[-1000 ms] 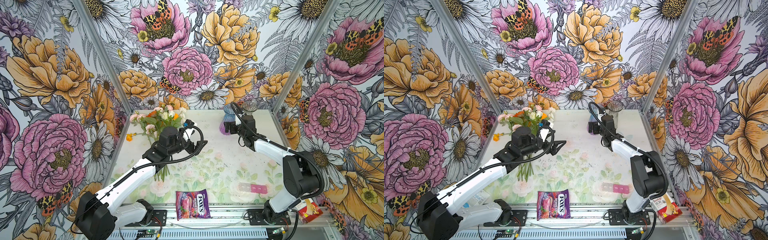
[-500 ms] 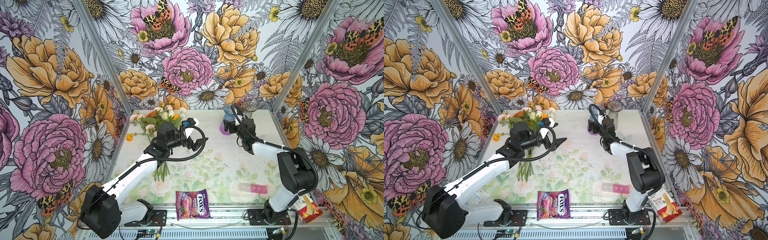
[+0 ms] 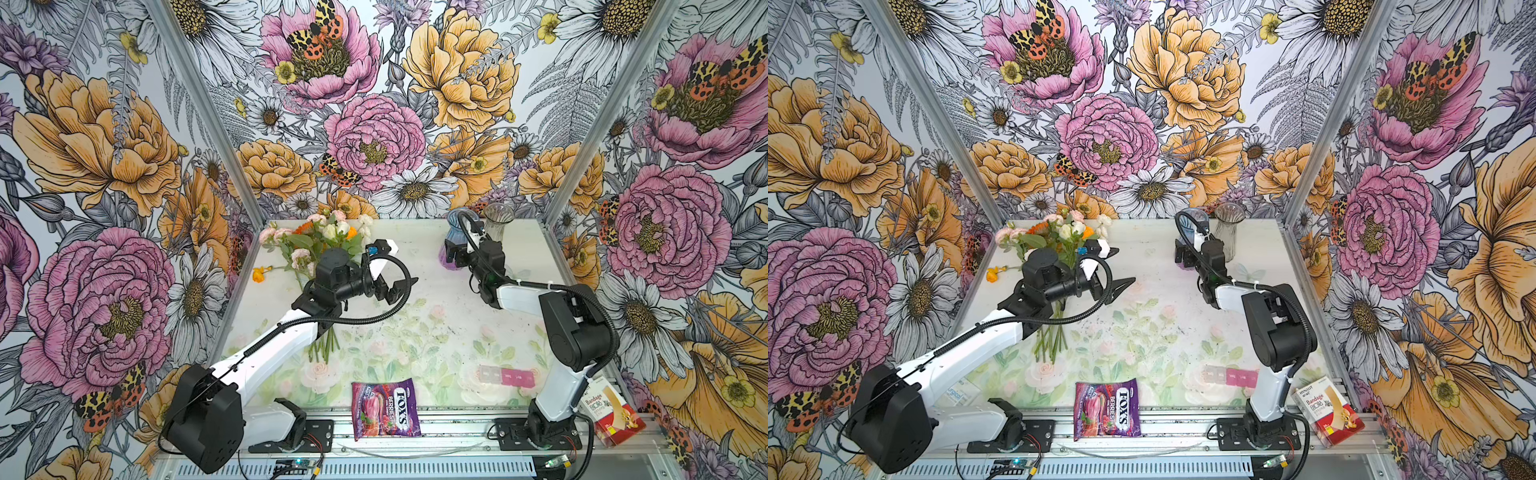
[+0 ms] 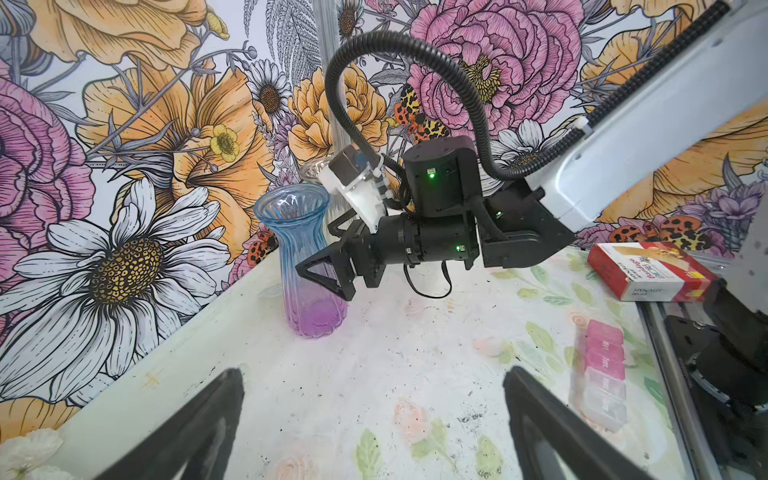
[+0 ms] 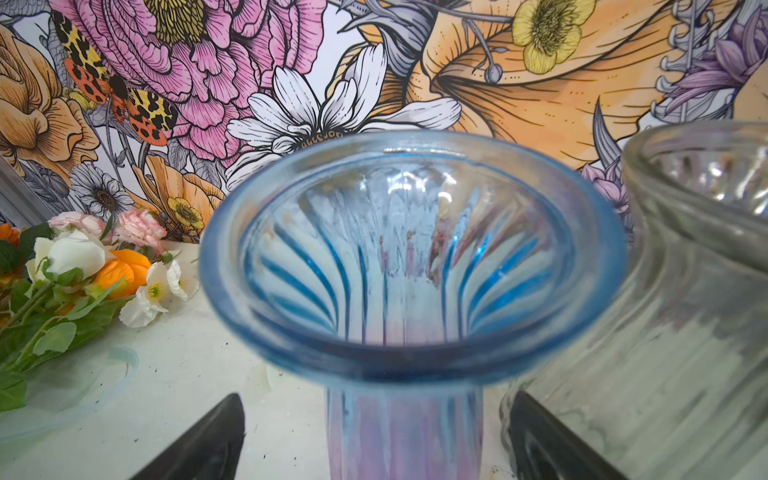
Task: Arrange the flowers into the vase
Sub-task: 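Lower the right gripper onto the blue-purple vase rim and grasp it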
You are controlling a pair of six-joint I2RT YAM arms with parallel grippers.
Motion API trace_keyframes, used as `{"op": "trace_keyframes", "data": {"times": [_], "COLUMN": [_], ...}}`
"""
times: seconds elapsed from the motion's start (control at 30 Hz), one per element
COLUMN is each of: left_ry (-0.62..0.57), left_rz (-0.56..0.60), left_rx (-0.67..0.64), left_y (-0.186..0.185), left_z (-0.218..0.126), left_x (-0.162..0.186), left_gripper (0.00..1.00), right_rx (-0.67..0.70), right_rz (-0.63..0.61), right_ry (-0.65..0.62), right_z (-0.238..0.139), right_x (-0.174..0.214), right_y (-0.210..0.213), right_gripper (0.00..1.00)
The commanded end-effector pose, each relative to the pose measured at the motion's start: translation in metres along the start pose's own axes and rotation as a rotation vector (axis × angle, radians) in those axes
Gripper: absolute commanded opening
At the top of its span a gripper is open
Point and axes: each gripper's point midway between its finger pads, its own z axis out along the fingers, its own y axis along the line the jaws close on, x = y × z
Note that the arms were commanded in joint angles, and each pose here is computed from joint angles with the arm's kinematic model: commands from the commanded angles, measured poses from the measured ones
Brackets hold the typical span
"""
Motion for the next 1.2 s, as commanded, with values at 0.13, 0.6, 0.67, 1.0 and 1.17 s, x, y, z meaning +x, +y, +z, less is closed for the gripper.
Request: {"op": "trace_keyframes", "data": {"times": [0.13, 0.6, 0.67, 1.0, 1.17], "left_ry": [-0.028, -0.011, -0.006, 0.009, 0.016], "left_rz": [-0.008, -0.012, -0.016, -0.026, -0.030], "left_rx": [0.004, 0.016, 0.020, 0.026, 0.029], "left_y": [-0.001, 0.000, -0.001, 0.000, 0.001], "left_z": [0.000, 0.004, 0.005, 0.009, 0.011], "left_x": [-0.007, 0.000, 0.002, 0.007, 0.009], "left_gripper": [0.99, 0.99, 0.99, 0.99, 0.99], "right_rx": [0.039, 0.041, 0.039, 0.030, 0.013], "right_rz": [-0.022, 0.009, 0.003, 0.001, -0.001], "right_ry": [-0.066, -0.134, -0.139, -0.145, -0.165], "right_z": [0.013, 0.022, 0.024, 0.034, 0.035], "right_x": [-0.008, -0.019, -0.022, -0.025, -0.027], "right_y": [-0.011, -0.016, -0.016, -0.017, -0.014], "right_gripper": [1.00, 0.99, 1.00, 0.99, 0.95]}}
